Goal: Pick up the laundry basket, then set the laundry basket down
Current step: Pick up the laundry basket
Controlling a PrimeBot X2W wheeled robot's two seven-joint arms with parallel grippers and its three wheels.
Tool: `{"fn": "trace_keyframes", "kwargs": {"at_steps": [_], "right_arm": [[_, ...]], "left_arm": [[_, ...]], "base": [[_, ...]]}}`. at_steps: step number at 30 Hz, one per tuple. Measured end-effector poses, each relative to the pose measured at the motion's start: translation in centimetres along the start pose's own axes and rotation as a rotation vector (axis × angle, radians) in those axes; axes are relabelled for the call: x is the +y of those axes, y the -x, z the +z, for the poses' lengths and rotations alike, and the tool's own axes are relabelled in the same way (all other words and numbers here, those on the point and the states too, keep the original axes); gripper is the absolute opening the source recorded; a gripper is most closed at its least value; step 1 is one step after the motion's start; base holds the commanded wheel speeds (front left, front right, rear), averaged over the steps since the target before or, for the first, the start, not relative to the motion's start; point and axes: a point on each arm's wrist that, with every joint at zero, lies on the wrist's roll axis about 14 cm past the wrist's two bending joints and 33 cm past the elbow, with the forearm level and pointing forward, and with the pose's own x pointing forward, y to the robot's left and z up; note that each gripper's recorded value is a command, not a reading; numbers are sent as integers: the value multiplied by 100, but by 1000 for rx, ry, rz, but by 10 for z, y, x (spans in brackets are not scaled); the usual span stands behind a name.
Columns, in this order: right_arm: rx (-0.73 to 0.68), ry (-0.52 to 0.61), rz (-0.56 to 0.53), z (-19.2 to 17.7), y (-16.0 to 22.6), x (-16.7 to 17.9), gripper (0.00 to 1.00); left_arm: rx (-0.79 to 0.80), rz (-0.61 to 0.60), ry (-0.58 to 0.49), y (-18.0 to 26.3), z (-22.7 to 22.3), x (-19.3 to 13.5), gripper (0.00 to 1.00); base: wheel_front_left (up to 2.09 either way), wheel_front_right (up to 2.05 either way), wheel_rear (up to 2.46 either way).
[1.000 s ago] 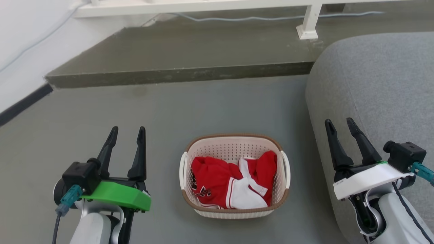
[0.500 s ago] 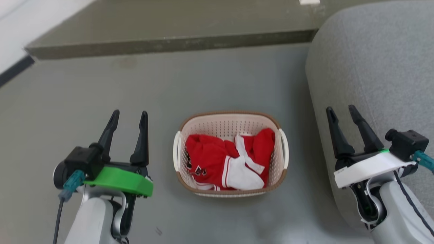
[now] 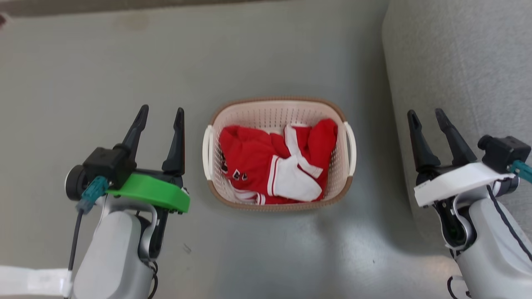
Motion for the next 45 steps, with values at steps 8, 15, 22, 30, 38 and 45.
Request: {"fn": "trace_keyframes", "kwargs": {"at_steps": [8,15,22,30,38,45], "right_arm": [[107,-24,-26,-40,-23,-12,100],[188,-39,-37,-72,-47,-20,100],[294,-60,-65,-112,-57,-30,100],[400,-83,-92,-151,-64,-37,100],[517,-92,-116,-191,-68,-46,100],[572,-90,-110,-211,-74,-46,100]], "left_arm": [[120,2,2,-18,-48,11,100],[237,30,13,-28,-95,28,100],[331,60,37,-36,-134,43,100],[425,73,47,-40,-172,54,100],[501,58,44,-50,-207,59,100],[590,65,69,-45,-236,64,100]], "base": [[0,0,0],[0,0,0],[0,0,0],[0,0,0],[0,0,0],[0,0,0]]}}
